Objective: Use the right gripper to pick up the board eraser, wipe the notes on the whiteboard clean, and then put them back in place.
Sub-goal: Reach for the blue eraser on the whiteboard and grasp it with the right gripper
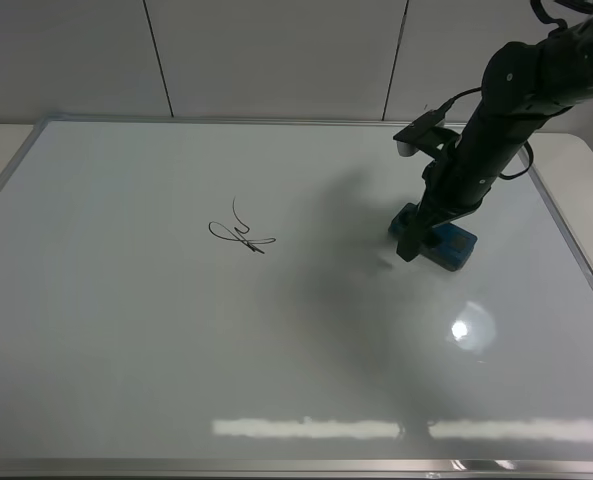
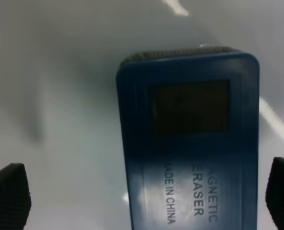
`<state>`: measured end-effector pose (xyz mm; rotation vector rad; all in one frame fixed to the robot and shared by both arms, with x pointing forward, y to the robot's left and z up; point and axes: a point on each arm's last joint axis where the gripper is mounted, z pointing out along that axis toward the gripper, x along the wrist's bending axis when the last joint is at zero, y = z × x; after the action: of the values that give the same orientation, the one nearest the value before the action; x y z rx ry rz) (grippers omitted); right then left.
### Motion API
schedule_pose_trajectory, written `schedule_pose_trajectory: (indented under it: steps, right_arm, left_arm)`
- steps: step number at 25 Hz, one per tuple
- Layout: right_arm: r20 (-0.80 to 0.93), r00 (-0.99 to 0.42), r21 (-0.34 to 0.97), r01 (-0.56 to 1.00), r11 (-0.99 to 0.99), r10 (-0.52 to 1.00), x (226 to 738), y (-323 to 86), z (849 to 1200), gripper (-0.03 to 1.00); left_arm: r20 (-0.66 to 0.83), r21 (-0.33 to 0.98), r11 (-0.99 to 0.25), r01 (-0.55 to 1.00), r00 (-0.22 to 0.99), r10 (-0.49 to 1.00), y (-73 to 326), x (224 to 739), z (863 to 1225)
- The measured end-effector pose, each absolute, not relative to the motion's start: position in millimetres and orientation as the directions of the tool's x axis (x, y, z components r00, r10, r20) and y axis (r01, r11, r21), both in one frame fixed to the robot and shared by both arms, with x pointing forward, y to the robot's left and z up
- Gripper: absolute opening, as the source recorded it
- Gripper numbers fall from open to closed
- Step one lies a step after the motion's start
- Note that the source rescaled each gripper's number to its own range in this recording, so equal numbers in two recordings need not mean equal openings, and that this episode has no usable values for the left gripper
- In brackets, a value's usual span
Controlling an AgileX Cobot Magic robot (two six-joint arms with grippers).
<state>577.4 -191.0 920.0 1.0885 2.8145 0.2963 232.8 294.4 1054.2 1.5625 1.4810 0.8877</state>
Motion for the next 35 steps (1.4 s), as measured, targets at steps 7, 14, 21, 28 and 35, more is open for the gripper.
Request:
schedule_pose_trajectory:
  steps: [7, 14, 21, 28, 35]
  right_arm:
    - [-0.04, -0.723, 0.218, 0.667, 0.712, 0.69, 580, -191, 912, 0.96]
    - [-0.012, -0.716, 0.197, 0.683, 0.703, 0.698, 580, -190, 899, 0.96]
    - [-0.009, -0.716, 0.2, 0.683, 0.703, 0.698, 580, -190, 899, 0.96]
    - [0.002, -0.708, 0.206, 0.692, 0.692, 0.707, 580, -189, 899, 0.77]
    - [0.02, -0.687, 0.236, 0.709, 0.665, 0.726, 580, -187, 908, 0.01]
  left_arm:
    - [-0.03, 0.896, -0.005, 0.443, 0.072, 0.997, 294, 233, 1054]
    - [-0.03, 0.896, -0.005, 0.443, 0.072, 0.997, 294, 233, 1054]
    - [-0.03, 0.896, -0.005, 0.443, 0.072, 0.997, 294, 233, 1054]
    - [-0.03, 0.896, -0.005, 0.443, 0.072, 0.997, 294, 233, 1054]
    - [-0.03, 0.896, -0.005, 0.443, 0.072, 0.997, 294, 233, 1054]
